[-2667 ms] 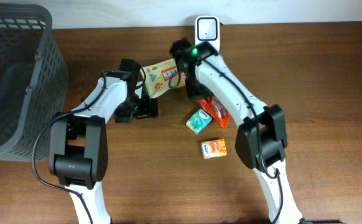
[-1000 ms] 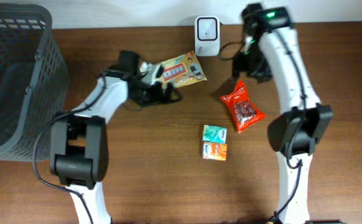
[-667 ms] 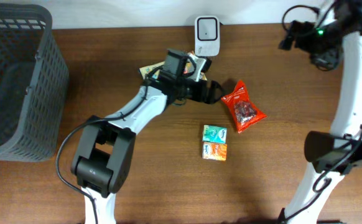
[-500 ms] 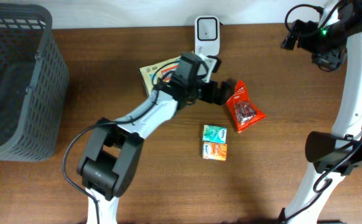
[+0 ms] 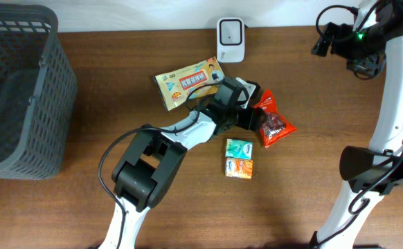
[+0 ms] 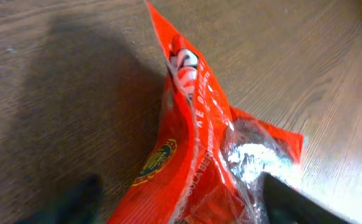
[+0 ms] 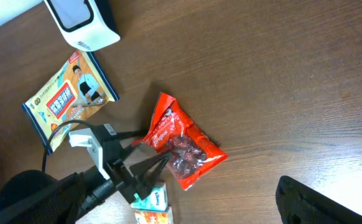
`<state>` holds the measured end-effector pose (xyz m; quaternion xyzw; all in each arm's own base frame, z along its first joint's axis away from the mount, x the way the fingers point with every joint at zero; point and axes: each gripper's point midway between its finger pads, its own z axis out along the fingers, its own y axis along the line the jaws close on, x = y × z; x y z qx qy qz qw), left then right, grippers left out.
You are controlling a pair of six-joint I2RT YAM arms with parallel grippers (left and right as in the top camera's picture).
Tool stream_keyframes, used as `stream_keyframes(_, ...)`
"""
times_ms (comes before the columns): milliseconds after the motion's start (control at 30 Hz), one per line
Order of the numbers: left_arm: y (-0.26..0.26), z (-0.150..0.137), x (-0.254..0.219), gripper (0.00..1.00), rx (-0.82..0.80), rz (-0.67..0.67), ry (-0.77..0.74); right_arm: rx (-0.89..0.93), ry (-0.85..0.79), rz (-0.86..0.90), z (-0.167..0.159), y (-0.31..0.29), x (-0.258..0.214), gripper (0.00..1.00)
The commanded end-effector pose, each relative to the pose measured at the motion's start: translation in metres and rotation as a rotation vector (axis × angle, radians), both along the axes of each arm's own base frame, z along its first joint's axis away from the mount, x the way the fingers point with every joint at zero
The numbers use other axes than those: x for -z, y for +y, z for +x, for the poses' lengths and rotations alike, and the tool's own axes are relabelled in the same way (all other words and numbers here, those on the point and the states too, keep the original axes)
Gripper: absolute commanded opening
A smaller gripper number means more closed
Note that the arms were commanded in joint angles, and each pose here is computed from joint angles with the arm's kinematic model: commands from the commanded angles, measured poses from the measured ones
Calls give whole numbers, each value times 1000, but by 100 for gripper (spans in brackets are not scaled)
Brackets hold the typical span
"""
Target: Scan the item barcode
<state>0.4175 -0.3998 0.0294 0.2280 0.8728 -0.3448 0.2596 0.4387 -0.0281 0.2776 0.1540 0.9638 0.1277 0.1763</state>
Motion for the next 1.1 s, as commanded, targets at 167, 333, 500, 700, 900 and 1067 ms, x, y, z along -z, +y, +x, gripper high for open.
stream_keyframes(167, 0, 23, -11, 50, -52, -72, -50, -24, 53, 9, -5, 6, 14, 99)
stream_keyframes(333, -12, 14, -14, 34, -32, -87, -51, -26, 129, 21, -10, 7, 35, 99)
stream_keyframes(500, -13, 14, -15, 0, -31, -89, -53, -26, 150, 24, -12, 7, 41, 99)
stream_keyframes(700, 6, 22, -17, 0, -35, -102, -10, -26, 150, 24, -12, 7, 41, 98)
stream_keyframes(900, 70, 46, -62, 0, -111, 25, -86, -26, 150, 24, -12, 7, 41, 98)
stream_keyframes(1067, 116, 50, -130, 0, -182, 180, -268, -26, 150, 24, -12, 7, 41, 98)
